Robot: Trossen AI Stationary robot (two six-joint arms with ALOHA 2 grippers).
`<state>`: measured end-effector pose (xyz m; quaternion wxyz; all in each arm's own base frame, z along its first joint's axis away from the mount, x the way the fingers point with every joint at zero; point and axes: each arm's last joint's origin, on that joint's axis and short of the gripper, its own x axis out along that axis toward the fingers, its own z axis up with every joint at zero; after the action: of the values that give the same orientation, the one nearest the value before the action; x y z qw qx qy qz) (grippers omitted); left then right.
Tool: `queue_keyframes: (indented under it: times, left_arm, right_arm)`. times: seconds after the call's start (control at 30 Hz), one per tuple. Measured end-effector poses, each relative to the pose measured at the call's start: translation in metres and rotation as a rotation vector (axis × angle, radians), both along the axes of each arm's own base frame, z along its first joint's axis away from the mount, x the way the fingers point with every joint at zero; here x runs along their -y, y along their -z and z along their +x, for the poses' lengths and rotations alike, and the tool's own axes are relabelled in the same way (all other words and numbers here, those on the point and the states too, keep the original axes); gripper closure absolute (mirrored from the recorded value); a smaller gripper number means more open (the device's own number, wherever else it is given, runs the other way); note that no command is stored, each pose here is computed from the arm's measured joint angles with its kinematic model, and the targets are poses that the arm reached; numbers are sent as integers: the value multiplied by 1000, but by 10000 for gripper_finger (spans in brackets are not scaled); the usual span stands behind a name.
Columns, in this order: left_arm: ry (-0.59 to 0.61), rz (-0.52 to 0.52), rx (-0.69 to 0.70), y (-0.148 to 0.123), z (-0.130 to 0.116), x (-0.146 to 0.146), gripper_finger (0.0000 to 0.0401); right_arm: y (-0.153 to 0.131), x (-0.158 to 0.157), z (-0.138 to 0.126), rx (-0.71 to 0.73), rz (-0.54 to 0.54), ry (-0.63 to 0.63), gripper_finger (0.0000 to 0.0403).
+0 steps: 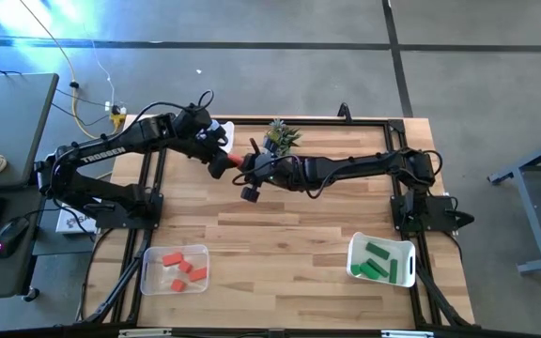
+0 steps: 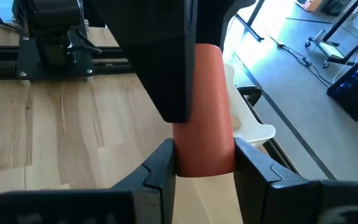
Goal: Sort & place blocks by color
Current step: Put the orange block into the transparent bin
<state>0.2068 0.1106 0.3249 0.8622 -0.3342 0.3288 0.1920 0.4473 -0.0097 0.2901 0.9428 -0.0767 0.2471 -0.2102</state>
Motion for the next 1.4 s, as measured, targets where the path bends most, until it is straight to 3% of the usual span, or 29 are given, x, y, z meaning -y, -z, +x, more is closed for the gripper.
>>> queue_keyframes:
  times: [0.4,0.67,0.77,1.03,1.4]
  left_arm:
    - [36,16,10,-1,1,2,295]
    - [80,-4,-25,2,4,12,295]
    - [96,-11,-87,6,1,17,294]
    - [141,-141,-350,20,-17,36,295]
    - [248,-273,-577,24,-23,104,295]
  right_arm:
    - [1,-1,0,-1,35,-23,303]
    - [1,-3,1,37,120,-35,162]
    - [1,-4,1,48,175,-65,139]
    - [7,-11,-1,-13,259,-134,134]
    - [15,-27,-7,-118,273,-161,133]
